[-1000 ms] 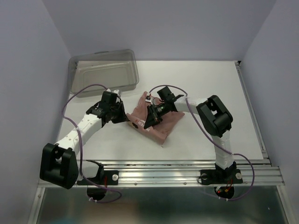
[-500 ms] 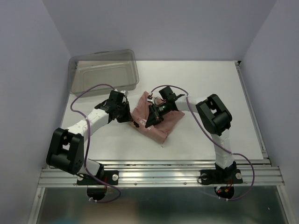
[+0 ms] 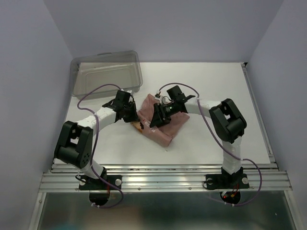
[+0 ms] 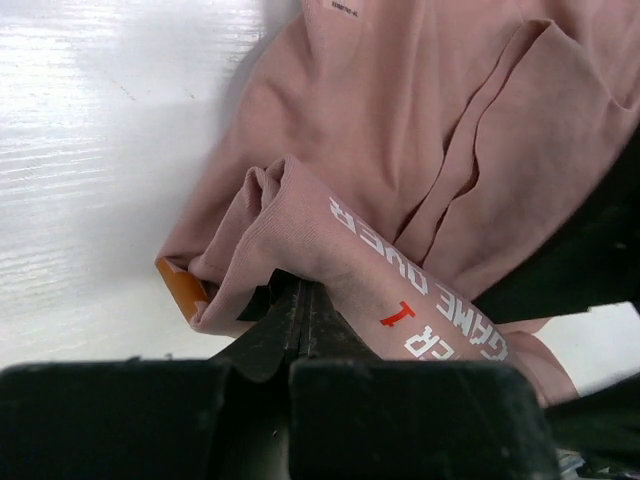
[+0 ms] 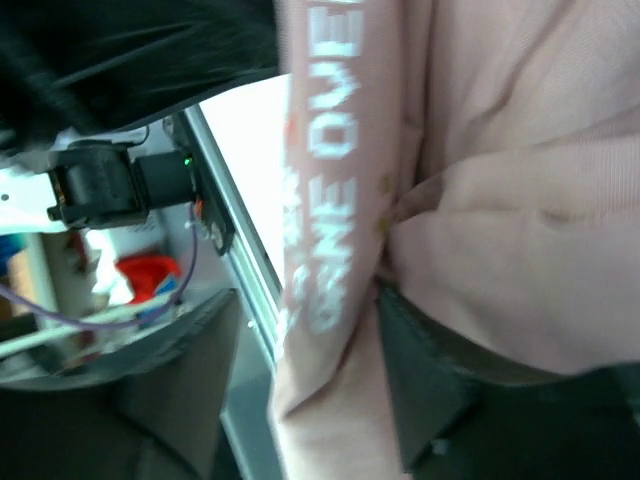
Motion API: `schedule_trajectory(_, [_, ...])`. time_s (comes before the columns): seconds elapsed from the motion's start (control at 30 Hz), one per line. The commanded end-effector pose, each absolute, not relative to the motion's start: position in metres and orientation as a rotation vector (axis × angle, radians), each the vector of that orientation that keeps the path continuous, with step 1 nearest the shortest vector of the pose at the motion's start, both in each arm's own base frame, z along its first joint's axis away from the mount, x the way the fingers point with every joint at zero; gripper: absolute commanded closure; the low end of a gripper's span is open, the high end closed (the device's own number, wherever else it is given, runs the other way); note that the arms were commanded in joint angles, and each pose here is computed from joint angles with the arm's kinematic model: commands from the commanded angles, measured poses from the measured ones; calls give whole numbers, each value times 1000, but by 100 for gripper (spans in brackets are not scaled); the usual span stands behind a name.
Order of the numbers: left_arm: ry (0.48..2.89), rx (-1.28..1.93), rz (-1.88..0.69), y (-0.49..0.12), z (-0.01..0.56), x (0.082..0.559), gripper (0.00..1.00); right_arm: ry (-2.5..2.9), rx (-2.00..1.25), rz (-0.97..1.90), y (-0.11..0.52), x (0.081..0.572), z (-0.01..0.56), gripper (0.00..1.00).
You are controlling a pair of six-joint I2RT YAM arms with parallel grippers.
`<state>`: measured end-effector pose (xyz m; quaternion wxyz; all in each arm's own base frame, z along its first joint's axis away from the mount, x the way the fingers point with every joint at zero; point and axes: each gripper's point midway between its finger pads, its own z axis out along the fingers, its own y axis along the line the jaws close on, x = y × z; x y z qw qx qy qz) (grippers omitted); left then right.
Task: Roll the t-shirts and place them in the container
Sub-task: Roll the T-shirt to the center of the board.
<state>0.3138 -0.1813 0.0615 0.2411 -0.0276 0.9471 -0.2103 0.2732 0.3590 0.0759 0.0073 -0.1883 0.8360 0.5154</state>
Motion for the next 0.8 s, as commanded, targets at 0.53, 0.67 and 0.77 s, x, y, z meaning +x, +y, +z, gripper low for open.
schedule_trajectory(0.53, [2522, -56, -613, -195, 78, 339, 100, 2286, -779, 668, 303, 224, 99, 15])
schedule_trajectory(0.67, [2522, -59, -609, -194, 79, 340, 100, 2297, -807, 610, 302, 221, 89, 15])
schedule_trajectory(0.77, [2524, -60, -602, -194, 78, 340, 100, 2308, -839, 546, 303, 218, 77, 15])
